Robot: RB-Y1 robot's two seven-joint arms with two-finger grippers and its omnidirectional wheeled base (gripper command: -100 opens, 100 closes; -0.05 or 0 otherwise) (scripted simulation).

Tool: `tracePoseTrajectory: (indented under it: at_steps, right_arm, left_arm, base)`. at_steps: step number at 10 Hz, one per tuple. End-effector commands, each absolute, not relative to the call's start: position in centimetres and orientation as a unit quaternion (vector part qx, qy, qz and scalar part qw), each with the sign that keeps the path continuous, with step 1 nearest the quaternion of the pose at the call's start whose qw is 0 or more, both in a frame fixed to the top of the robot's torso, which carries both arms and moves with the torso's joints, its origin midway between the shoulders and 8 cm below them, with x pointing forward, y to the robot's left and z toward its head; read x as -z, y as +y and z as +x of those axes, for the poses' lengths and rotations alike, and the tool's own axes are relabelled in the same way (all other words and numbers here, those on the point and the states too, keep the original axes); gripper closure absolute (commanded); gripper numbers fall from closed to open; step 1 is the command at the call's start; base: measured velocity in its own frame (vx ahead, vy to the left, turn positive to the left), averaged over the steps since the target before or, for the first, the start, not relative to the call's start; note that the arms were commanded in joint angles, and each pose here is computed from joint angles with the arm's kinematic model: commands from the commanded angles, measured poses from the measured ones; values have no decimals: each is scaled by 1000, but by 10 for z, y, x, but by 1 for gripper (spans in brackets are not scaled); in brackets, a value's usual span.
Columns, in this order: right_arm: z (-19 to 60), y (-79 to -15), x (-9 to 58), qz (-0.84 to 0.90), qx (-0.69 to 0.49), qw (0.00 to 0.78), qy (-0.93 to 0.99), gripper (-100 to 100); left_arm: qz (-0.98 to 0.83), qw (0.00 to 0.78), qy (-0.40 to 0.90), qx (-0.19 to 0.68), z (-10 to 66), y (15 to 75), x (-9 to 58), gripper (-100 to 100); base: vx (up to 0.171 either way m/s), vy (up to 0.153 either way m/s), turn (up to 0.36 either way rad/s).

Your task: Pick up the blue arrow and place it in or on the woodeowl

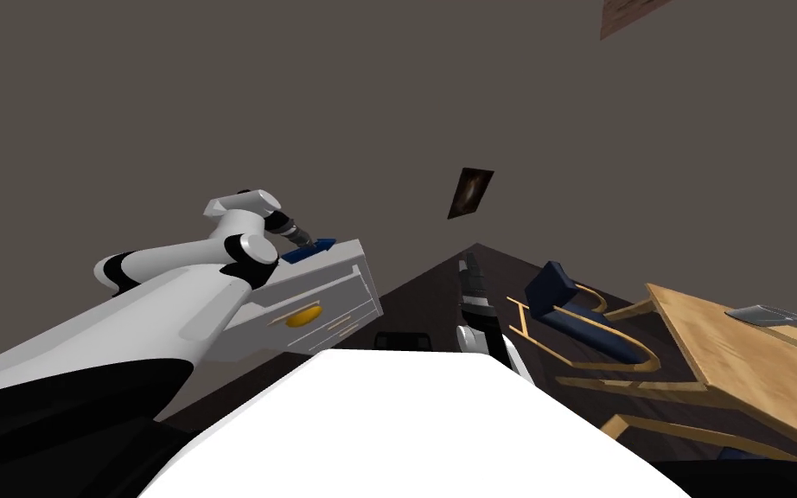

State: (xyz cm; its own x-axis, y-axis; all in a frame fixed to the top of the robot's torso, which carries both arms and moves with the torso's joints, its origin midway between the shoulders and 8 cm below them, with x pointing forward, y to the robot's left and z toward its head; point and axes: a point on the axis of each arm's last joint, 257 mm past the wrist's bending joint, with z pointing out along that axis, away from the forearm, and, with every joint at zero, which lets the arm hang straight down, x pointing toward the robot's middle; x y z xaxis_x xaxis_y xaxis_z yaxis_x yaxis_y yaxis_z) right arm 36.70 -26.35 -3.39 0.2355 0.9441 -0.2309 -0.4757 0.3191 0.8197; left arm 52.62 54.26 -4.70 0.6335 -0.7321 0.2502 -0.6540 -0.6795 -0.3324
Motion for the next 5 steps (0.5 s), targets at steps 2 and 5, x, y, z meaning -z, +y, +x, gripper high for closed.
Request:
tracePoseTrajectory:
  at_steps: [2, 5]
  right_arm:
    - [367, -264, 34, 313, -492, 721, 374, 0]
    - [367, -264, 34, 313, -492, 721, 374, 0]
  left_arm:
    - [-892, 130, 381, 205, 536, 551, 38, 100]
    - [-887, 150, 377, 220, 543, 558, 30, 100]
  base:
    - [-15, -32, 69]
    - [-30, -59, 102]
